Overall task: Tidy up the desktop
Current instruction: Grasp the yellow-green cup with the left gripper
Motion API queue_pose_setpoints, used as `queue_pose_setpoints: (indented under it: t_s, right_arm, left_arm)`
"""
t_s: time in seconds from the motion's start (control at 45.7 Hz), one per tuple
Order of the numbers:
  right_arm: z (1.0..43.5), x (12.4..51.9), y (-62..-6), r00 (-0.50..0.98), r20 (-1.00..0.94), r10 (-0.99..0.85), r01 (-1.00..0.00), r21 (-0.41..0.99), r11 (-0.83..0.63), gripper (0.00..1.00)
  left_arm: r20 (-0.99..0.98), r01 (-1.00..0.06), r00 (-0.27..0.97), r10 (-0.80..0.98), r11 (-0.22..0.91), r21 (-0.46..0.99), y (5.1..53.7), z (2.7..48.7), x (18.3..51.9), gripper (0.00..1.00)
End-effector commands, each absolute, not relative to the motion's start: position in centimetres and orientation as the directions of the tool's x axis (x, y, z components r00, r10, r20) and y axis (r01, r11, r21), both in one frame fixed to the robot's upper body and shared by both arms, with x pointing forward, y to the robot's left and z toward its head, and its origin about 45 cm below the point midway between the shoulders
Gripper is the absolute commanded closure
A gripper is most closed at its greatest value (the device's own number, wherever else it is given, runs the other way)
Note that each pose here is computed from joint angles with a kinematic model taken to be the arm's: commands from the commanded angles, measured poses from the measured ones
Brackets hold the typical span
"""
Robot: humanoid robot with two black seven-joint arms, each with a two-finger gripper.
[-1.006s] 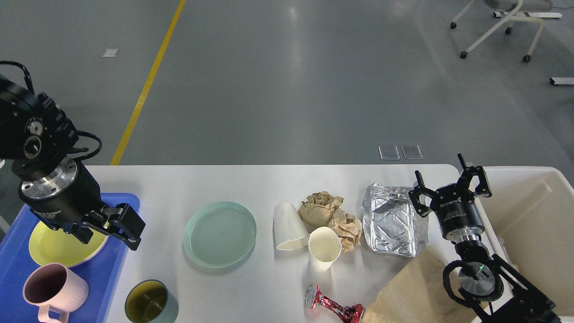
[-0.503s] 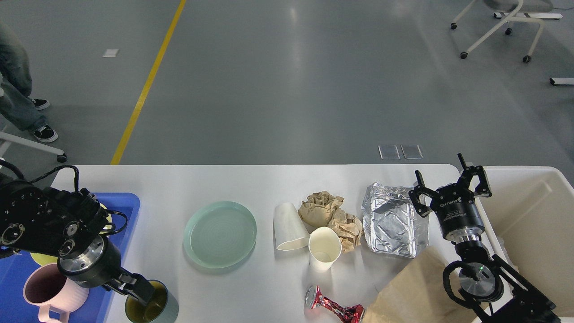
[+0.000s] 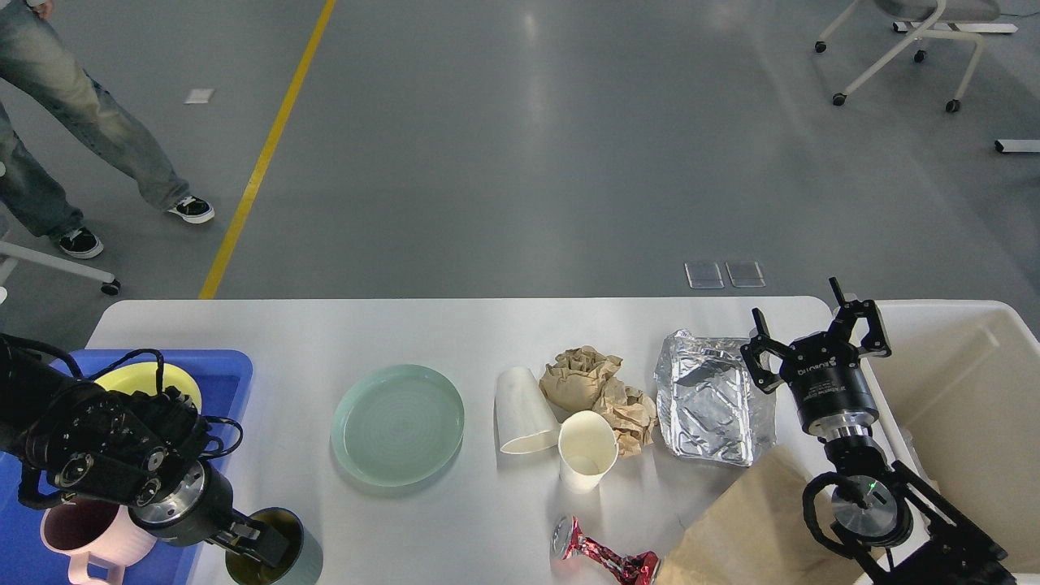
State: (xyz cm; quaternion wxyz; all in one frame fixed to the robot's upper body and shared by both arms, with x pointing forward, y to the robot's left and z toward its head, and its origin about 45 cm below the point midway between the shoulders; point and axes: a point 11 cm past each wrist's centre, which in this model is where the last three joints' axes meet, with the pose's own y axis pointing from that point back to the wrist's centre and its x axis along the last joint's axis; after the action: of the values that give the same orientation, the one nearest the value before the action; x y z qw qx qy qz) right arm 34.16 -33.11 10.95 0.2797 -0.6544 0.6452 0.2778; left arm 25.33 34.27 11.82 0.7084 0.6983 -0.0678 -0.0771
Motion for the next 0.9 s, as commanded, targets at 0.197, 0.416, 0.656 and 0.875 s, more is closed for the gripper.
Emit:
queue_pose_setpoints:
  t_s: [0.197, 0.416, 0.656, 0.875]
  right_arm:
    - [10.95, 34.15, -33.10, 0.013, -0.724, -0.690, -1.000, -0.007, -0.011, 0.00]
    - [10.95, 34.15, -33.11, 0.013, -0.725, -0.689, -1.000, -0.007, -0.011, 0.00]
    - [10.95, 34.15, -33.10, 0.013, -0.724, -0.690, -1.000, -0.007, -0.011, 0.00]
    - [10.95, 34.15, -33.10, 0.013, -0.724, -0.690, -1.000, -0.007, -0.011, 0.00]
  left_arm:
    - [-0.028, 0.020, 0.980, -0.197, -0.045, 0.999, 34.52, 11.78, 25.38, 0.79]
    - [-0.023, 0.018, 0.989, -0.147, -0.032, 0.999, 34.24, 11.86, 25.58, 0.86]
    - [-0.019, 0.015, 0.991, -0.133, -0.031, 0.999, 34.36, 11.94, 25.66, 1.00]
    - [-0.033, 0.029, 0.991, -0.128, -0.031, 0.999, 34.38, 12.32, 25.79, 1.00]
